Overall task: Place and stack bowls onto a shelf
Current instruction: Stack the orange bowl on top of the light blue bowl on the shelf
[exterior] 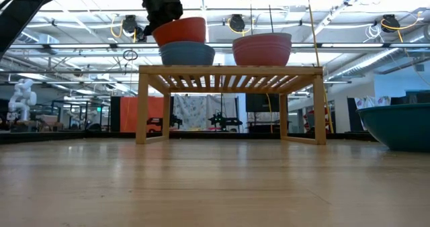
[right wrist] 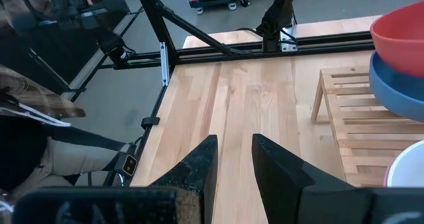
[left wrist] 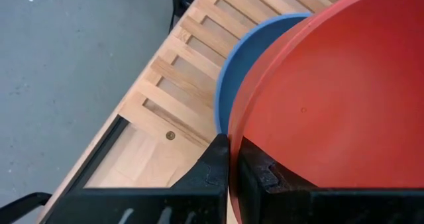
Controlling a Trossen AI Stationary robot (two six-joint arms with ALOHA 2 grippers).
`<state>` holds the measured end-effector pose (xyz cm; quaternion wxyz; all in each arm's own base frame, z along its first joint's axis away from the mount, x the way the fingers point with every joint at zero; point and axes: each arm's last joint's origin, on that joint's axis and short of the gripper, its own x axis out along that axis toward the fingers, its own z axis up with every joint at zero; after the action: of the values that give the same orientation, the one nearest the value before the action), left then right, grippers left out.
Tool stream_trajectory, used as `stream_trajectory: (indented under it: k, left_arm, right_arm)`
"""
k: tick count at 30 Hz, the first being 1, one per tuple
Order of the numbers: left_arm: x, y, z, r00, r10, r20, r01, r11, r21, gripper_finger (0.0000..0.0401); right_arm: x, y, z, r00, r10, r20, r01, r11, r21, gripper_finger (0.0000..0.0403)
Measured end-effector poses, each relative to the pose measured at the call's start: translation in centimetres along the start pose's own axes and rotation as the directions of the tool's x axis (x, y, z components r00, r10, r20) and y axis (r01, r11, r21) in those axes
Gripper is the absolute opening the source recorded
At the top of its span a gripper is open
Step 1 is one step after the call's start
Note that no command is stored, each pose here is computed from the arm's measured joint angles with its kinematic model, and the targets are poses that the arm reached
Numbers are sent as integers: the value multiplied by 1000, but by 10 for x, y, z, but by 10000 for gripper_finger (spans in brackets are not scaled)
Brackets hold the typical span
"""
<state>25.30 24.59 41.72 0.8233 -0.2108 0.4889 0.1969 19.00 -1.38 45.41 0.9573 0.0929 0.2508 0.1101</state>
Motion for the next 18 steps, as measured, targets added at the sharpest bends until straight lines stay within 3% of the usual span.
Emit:
stream_trajectory:
  k: [18]
  left_arm:
    - [-56,-38,-23,991,-20,133,17,1000,21,8]
  right_arm:
    - [0,0,-5,999,-5,-48,4,1000,-8,86]
